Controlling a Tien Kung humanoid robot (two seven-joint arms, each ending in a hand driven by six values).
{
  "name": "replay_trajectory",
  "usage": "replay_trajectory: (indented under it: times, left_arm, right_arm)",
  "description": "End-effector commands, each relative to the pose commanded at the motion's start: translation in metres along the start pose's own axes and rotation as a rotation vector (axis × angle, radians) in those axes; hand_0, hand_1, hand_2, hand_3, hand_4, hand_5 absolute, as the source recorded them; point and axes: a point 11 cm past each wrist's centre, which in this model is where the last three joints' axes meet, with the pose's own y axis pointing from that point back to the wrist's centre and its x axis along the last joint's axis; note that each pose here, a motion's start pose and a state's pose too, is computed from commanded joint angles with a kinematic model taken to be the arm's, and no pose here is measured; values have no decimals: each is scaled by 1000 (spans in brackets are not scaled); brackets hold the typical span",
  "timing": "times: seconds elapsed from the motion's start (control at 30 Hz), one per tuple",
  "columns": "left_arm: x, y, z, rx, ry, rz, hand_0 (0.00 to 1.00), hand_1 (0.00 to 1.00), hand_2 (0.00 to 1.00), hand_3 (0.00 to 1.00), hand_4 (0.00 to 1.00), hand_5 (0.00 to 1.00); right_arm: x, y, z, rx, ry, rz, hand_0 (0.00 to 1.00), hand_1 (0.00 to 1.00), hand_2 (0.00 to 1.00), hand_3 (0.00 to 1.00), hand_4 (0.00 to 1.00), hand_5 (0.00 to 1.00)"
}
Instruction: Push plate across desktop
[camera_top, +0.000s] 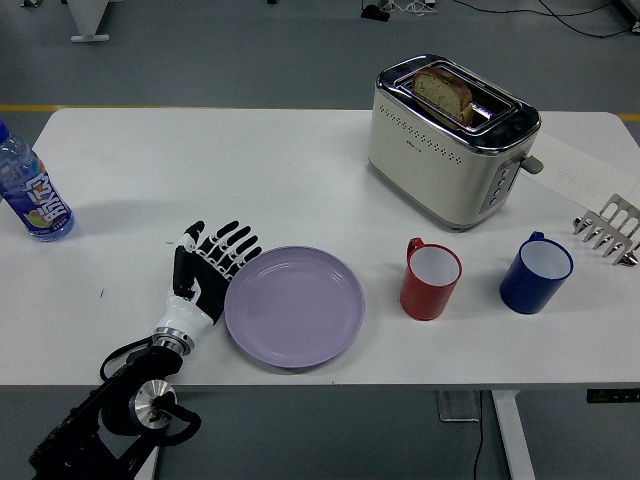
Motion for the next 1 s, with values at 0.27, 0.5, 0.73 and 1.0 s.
replay_trajectory:
  times: [0.27, 0.5, 0.73, 1.0]
  left_arm:
    - [-6, 1, -8, 26, 1, -17, 713, 704, 648, 582, 535, 998]
    - [-11, -2, -10, 33, 1, -31, 713, 704, 649, 582, 533, 998]
    - [-15, -6, -7, 28, 2, -43, 713, 703, 647, 582, 532, 998]
    - [-19, -7, -8, 34, 1, -53, 712, 702, 646, 582, 532, 998]
  right_arm:
    - [-1, 0, 0, 0, 2, -1, 550, 461, 569, 579, 308, 445]
    - [-2, 1, -1, 2, 6, -4, 549, 461, 570, 579, 309, 446]
    - [-2, 1, -2, 5, 5, -4, 549, 460, 569, 579, 310, 446]
    - [-2, 1, -3, 6, 6, -4, 550, 460, 569, 579, 310, 447]
